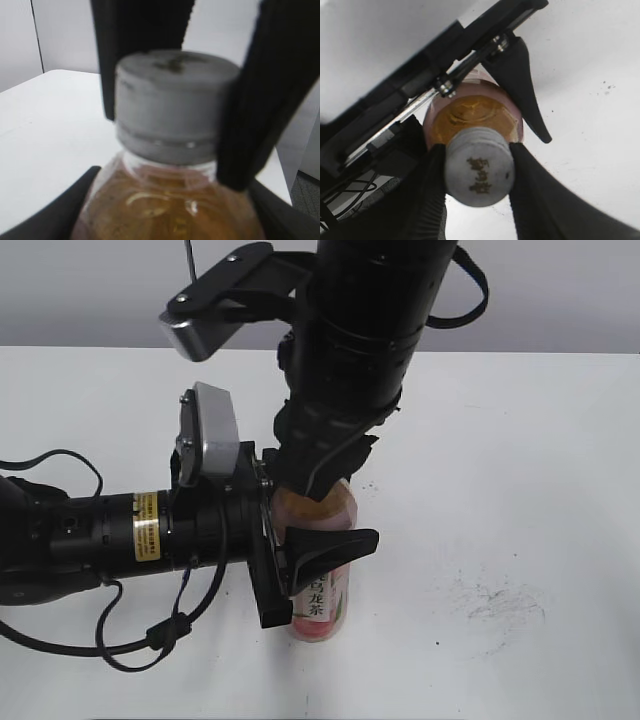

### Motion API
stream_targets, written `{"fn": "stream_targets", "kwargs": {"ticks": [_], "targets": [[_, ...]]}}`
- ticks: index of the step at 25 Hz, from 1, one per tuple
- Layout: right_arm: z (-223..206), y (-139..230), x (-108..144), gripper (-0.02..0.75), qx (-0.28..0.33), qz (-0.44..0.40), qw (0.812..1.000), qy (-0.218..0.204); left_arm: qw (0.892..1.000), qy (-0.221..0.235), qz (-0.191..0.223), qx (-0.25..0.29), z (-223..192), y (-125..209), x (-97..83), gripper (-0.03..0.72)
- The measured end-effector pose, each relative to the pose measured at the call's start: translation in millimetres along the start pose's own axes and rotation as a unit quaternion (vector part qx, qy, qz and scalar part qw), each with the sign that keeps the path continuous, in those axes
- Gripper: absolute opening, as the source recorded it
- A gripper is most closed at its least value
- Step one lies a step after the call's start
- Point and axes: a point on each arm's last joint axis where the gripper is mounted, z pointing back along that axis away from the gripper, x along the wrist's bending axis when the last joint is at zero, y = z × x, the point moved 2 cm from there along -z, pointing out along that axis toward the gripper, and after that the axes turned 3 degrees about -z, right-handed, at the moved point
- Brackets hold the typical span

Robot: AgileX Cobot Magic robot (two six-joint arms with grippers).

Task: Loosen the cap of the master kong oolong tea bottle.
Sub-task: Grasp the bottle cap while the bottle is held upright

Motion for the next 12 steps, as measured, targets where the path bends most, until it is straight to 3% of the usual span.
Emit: {"fn": "stream_targets", "kwargs": {"ticks": [12], "targets": [[1.7, -1.0, -1.2, 0.355, -0.002, 0.016, 1.000, 0.005, 1.000, -0.001, 0.000, 0.000, 0.0, -0.1, 0.2, 0.446]]}}
